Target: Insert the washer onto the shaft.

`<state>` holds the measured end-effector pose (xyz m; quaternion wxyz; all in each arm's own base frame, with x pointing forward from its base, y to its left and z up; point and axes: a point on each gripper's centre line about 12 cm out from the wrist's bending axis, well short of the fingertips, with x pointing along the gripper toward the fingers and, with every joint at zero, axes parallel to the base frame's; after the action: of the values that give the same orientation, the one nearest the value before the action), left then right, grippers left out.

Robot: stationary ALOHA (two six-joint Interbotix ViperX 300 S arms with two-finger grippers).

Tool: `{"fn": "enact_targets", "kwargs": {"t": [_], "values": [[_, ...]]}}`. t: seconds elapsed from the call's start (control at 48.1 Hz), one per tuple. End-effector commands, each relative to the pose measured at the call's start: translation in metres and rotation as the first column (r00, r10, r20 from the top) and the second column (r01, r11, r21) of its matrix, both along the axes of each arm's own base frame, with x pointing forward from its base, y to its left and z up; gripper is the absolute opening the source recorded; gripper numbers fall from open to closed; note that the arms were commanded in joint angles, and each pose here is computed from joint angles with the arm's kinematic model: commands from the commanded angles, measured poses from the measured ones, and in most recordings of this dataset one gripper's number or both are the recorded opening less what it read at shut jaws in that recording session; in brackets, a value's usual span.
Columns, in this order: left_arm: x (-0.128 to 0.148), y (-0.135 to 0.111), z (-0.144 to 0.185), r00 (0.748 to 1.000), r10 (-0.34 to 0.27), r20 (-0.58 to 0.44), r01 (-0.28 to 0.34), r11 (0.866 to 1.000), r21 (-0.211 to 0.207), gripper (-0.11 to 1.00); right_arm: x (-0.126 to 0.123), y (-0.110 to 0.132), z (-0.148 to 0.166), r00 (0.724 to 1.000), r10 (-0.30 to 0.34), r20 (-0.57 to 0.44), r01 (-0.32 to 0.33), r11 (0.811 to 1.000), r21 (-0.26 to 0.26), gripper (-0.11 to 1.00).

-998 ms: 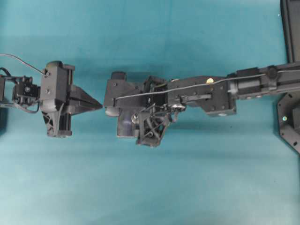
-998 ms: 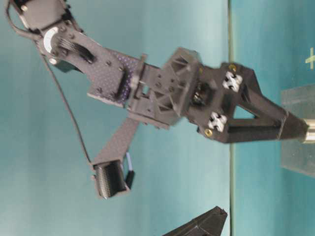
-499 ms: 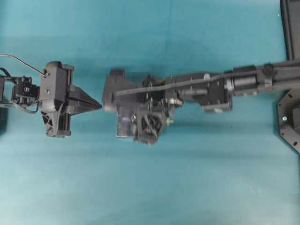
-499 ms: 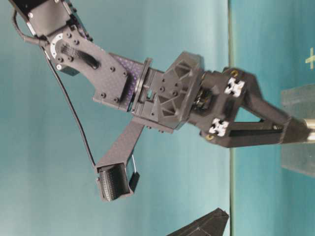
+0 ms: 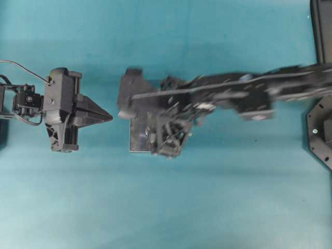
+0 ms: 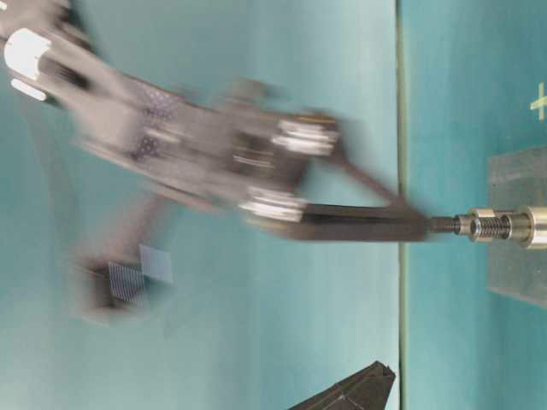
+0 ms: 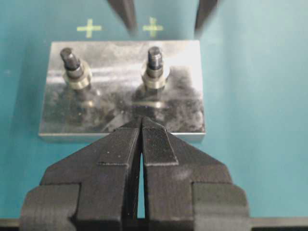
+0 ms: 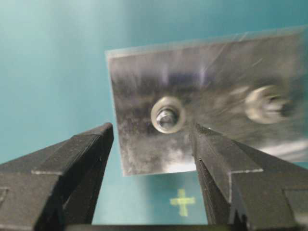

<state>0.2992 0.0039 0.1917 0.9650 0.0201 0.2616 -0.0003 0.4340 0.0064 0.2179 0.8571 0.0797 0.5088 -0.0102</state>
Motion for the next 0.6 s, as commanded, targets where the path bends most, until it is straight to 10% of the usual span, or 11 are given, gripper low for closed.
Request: {"fn": "enact_targets", "kwargs": {"t": [0.0, 0.582], "values": [[0.0, -0.001, 0.006, 1.0, -0.003, 0.025, 0.003, 1.0, 0.003, 0.0, -0.013, -0.003, 0.033, 0.997, 0.019, 0.081, -0.017, 1.0, -0.024, 0.68], [-0.01, -0.001, 0.008, 0.999, -0.002, 0.037, 0.002, 1.0, 0.0, 0.0, -0.057, -0.001, 0.023, 0.988, 0.042, 0.15, -0.034, 0.998, -0.055, 0.67]]}}
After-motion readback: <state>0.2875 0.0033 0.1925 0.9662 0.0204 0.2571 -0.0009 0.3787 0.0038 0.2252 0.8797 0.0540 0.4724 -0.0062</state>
